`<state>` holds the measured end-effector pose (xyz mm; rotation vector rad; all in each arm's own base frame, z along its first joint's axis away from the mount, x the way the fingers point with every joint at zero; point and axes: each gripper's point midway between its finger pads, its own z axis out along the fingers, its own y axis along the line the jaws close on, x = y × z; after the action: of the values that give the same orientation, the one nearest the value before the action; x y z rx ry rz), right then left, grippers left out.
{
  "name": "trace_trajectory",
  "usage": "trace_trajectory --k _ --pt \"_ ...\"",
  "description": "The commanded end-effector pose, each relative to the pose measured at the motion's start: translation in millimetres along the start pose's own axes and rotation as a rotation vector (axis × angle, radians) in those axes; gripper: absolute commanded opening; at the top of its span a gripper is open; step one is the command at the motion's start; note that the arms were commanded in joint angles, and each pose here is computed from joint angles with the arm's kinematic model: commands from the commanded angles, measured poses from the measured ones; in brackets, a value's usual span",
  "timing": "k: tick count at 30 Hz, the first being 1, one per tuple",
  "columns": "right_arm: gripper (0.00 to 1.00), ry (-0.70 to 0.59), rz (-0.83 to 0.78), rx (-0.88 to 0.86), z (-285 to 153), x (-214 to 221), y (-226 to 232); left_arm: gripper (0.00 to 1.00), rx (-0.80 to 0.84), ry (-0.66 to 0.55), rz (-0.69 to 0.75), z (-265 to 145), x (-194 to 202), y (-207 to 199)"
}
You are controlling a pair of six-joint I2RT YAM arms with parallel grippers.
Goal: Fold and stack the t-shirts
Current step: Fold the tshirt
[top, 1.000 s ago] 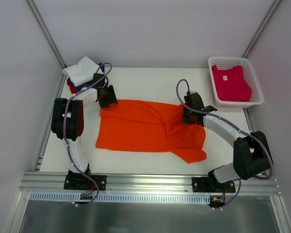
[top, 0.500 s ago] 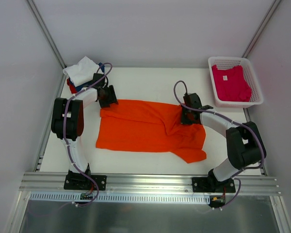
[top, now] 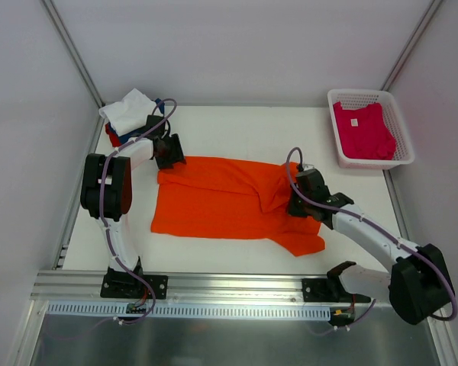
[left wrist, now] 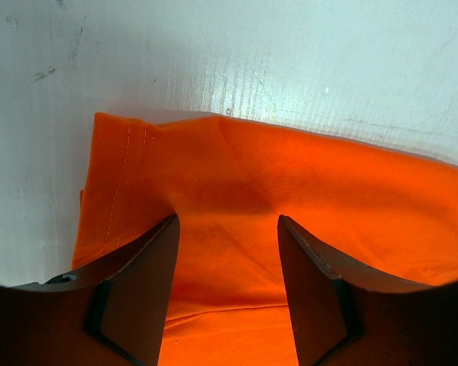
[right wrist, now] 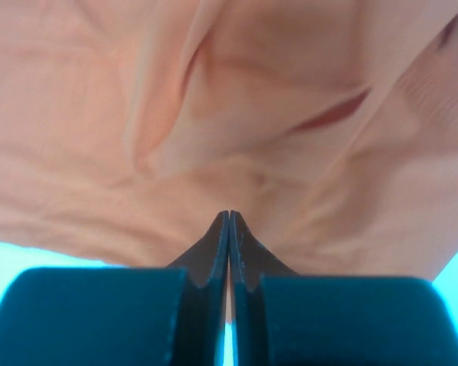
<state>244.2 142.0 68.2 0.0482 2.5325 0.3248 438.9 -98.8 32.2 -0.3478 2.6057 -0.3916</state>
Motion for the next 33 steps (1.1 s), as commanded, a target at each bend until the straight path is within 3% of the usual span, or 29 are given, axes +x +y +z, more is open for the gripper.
trace_trajectory --k 1,5,15,33 --pt "0.00 0.008 0.020 -0.008 -17 16 5 0.55 0.022 -0.015 0.026 -6 -4 -7" --pt "0.00 0.009 0.010 0.025 -28 31 -3 0.55 0.025 -0.014 0.026 -7 -4 -7" --pt "0.01 -0.056 0.037 0.098 -41 10 -28 0.54 0.027 -0.001 0.016 -25 20 -1" --pt "0.04 -0.017 0.072 0.135 -25 13 -53 0.56 0.073 -0.166 -0.112 -123 109 9"
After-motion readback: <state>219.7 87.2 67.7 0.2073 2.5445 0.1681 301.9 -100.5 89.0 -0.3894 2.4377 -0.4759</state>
